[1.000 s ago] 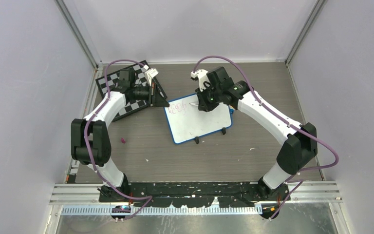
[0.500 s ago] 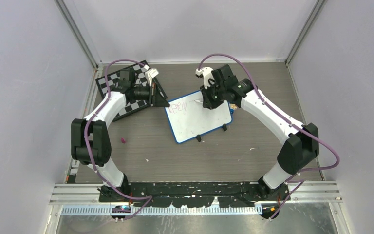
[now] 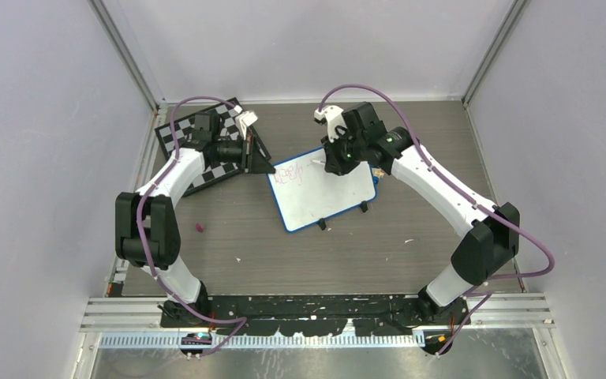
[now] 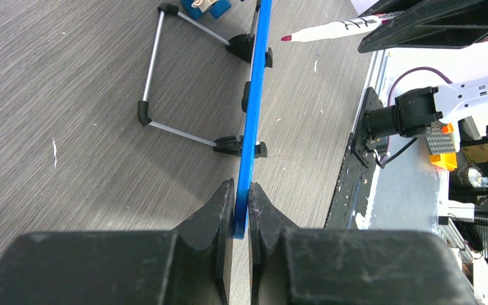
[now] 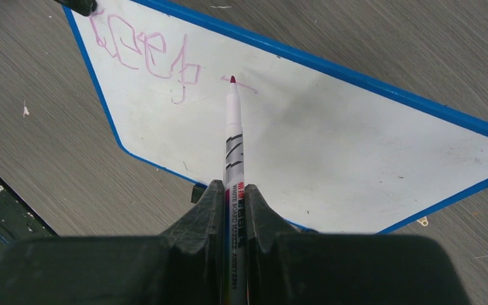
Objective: Write a sentence on the whiteboard
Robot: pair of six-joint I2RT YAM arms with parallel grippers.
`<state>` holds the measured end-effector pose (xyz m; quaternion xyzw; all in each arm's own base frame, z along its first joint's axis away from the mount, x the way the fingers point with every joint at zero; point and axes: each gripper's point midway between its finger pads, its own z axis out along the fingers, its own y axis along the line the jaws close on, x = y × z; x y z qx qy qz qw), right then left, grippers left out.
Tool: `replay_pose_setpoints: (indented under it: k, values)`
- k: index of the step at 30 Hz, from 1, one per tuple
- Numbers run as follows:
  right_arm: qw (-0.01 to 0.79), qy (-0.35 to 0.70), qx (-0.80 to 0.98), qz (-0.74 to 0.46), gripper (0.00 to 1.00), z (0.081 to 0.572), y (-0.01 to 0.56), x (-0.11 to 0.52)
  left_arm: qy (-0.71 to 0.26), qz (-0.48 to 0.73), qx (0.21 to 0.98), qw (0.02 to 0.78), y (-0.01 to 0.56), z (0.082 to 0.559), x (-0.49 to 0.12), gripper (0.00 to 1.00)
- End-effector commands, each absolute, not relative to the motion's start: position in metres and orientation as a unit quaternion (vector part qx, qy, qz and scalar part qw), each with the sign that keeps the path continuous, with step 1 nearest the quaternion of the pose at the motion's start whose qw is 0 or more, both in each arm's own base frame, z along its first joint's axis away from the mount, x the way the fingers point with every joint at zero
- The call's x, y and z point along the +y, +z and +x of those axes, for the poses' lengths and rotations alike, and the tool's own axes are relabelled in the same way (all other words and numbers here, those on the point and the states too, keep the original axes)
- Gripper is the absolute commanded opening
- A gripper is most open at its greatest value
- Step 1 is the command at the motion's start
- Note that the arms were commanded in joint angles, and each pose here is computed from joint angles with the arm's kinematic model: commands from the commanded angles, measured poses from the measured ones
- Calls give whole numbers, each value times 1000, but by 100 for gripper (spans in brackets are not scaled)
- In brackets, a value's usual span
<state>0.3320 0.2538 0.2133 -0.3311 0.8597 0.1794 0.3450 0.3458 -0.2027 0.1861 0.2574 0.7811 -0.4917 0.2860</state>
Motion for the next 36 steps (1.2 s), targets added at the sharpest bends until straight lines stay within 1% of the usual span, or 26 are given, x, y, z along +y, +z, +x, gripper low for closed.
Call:
replay_pose_setpoints:
  k: [1,10,20,28,36]
  values:
    - [376,180,844,-337,0,345,230,262,-495,260,778,286,193,344,-205,2]
    - [359,159,856,-337,0,345,208,254,-492,268,776,290,191,345,-205,2]
    - [339,165,863,-337,0,328,195,248,-492,267,777,288,190,344,-205,2]
    - [360,140,857,-341,0,337,209,241,-491,267,777,289,190,344,-205,2]
    - [384,143,845,-343,0,343,235,244,-492,267,777,287,189,344,-205,2]
